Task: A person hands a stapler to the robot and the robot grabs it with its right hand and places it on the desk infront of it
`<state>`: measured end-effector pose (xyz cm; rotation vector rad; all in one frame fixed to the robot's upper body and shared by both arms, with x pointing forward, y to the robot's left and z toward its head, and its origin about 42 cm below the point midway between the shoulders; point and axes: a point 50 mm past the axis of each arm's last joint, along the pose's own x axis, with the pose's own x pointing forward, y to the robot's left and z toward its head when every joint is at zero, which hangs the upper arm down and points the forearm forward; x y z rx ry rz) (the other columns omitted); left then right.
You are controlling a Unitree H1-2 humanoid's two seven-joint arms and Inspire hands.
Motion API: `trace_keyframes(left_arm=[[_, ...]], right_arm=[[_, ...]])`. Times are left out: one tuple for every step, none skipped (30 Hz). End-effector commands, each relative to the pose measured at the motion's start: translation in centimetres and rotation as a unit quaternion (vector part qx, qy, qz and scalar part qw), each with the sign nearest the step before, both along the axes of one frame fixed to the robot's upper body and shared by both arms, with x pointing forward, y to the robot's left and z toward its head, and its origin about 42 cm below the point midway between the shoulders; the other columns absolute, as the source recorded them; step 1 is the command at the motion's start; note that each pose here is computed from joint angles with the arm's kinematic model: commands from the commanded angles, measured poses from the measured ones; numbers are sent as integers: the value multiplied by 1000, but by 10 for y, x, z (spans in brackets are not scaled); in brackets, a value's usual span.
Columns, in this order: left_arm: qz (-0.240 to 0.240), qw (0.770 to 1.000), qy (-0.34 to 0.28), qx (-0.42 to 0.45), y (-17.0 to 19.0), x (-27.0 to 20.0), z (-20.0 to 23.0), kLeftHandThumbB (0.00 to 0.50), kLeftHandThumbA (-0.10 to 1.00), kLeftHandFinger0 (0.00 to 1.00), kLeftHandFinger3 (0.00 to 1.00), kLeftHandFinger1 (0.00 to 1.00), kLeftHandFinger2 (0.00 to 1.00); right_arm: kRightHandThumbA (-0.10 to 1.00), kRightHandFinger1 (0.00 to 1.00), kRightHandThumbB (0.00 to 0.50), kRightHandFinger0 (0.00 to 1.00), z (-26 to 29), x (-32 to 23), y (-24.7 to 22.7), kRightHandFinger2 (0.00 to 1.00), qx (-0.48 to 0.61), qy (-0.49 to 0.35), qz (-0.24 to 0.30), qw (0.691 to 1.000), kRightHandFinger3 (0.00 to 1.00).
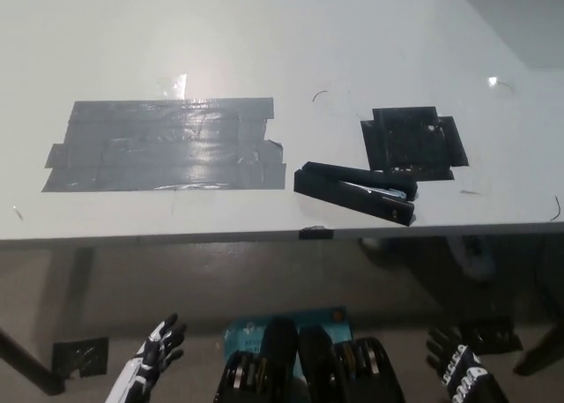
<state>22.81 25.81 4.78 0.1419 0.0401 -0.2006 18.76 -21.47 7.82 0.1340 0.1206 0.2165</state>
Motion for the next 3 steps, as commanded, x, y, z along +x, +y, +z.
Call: trace_keyframes(left_arm=[[15, 999, -39, -32, -6, -6, 9, 500, 1000, 1000, 1000, 1000, 1000], [19, 999, -38, -34, -6, -6, 9, 500, 1000, 1000, 1000, 1000, 1000], [19, 999, -38, -34, -6, -6, 9, 500, 1000, 1000, 1000, 1000, 1000]], right_arm=[[1000, 1000, 396, 1000, 1, -1, 0, 1000, -12, -68, -16, 998, 1000], [1000, 1000, 398, 1000, 1, 0, 0, 1000, -13, -68, -16, 997, 1000], [1000, 1000, 398, 1000, 1, 0, 0, 1000, -13, -68, -16, 997, 1000]])
